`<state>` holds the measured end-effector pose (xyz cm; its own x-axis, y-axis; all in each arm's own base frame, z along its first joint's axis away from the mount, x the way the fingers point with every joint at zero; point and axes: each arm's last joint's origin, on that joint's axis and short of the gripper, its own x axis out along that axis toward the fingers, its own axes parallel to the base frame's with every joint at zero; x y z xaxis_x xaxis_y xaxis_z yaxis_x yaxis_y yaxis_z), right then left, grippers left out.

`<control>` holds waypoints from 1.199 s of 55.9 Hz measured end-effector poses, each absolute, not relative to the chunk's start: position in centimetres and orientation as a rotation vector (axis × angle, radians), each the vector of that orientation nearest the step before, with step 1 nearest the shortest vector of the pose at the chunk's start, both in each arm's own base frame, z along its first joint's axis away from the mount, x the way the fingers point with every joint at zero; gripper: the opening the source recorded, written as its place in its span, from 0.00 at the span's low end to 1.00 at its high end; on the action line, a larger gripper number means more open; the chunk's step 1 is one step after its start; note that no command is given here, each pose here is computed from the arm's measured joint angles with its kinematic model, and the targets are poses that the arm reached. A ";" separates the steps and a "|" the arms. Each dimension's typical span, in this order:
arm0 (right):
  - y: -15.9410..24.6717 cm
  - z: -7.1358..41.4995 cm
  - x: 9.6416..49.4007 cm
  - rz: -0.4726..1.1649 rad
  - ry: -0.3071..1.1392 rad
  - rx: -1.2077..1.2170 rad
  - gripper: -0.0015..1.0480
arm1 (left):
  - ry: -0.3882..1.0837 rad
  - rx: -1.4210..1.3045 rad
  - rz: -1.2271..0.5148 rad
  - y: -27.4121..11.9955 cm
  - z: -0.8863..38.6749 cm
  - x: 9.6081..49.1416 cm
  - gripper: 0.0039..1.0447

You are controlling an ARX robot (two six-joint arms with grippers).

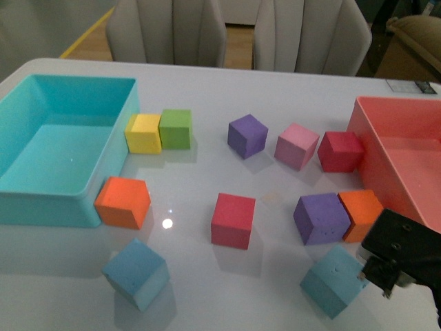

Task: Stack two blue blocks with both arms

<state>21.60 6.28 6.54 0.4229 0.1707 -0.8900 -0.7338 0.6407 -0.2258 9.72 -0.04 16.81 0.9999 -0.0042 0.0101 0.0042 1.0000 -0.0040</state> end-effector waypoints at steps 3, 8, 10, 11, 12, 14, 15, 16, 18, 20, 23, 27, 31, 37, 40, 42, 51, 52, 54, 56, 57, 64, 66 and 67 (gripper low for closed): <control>6.4 6.1 22.2 0.625 0.992 -0.653 0.91 | -0.010 -0.004 -0.004 0.0 16.8 9.7 0.92; 6.5 5.9 23.1 0.621 1.000 -0.638 0.91 | -0.010 -0.004 -0.005 0.0 16.8 9.7 0.92; 6.4 5.8 23.5 0.616 1.002 -0.633 0.91 | -0.010 -0.004 -0.005 0.0 16.8 9.7 0.92; 6.5 5.8 23.6 0.616 1.003 -0.630 0.91 | -0.010 -0.004 -0.005 0.0 16.8 9.7 0.92; 6.4 5.8 23.8 0.615 1.005 -0.626 0.91 | -0.010 -0.004 -0.005 0.0 16.8 9.7 0.92; 6.4 5.7 24.2 0.612 1.008 -0.621 0.91 | -0.010 -0.004 -0.004 0.0 16.8 9.7 0.92; 6.4 5.6 24.4 0.608 1.010 -0.618 0.91 | -0.010 -0.004 -0.005 0.0 16.8 9.7 0.92; 6.4 5.6 24.5 0.607 1.012 -0.616 0.91 | -0.010 -0.004 -0.005 0.0 16.8 9.7 0.92; 6.4 5.4 24.8 0.605 1.018 -0.613 0.91 | -0.010 -0.004 -0.005 0.0 16.8 9.7 0.92; 6.4 5.2 25.0 0.604 1.024 -0.610 0.91 | -0.010 -0.004 -0.005 0.0 16.8 9.7 0.92; 6.5 5.0 25.3 0.608 1.030 -0.602 0.91 | -0.010 -0.004 -0.004 0.0 16.8 9.7 0.92; 6.5 4.6 25.8 0.605 1.042 -0.593 0.91 | -0.010 -0.004 -0.005 0.0 16.8 9.7 0.92; 6.6 4.2 26.2 0.605 1.053 -0.581 0.91 | -0.010 -0.004 -0.004 0.0 16.8 9.7 0.92; 6.7 3.7 26.7 0.603 1.065 -0.561 0.91 | -0.010 -0.004 -0.004 0.0 16.8 9.7 0.92; 6.8 3.5 26.9 0.603 1.071 -0.554 0.91 | -0.010 -0.004 -0.004 0.0 16.8 9.7 0.92; 6.8 3.2 27.0 0.605 1.077 -0.552 0.91 | -0.010 -0.004 -0.005 0.0 16.8 9.7 0.92; 7.1 1.7 27.4 0.606 1.103 -0.544 0.91 | -0.010 -0.004 -0.005 0.0 16.8 9.7 0.92; 7.1 1.5 27.4 0.607 1.107 -0.544 0.91 | -0.010 -0.004 -0.005 0.0 16.8 9.7 0.92; 7.2 1.0 27.4 0.607 1.112 -0.542 0.91 | -0.010 -0.004 -0.005 0.0 16.8 9.7 0.92; 7.3 0.6 27.4 0.609 1.119 -0.539 0.91 | -0.010 -0.004 -0.004 0.0 16.8 9.7 0.92; 7.4 0.4 27.4 0.609 1.121 -0.539 0.91 | -0.010 -0.004 -0.004 0.0 16.8 9.7 0.92; 7.4 0.1 27.4 0.599 1.109 -0.546 0.75 | -0.010 -0.004 -0.005 0.0 16.8 9.7 0.92; 7.4 0.2 27.3 0.602 1.105 -0.549 0.70 | -0.010 -0.004 -0.005 0.0 16.8 9.7 0.92; 7.4 0.2 27.2 0.602 1.104 -0.550 0.68 | -0.010 -0.004 -0.005 0.0 16.8 9.7 0.92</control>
<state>27.24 7.38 0.23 0.3260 0.1711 -0.9298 -0.6885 0.7169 -0.1095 9.72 -0.04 16.81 0.9999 -0.0046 0.0101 0.0046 1.0000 -0.0040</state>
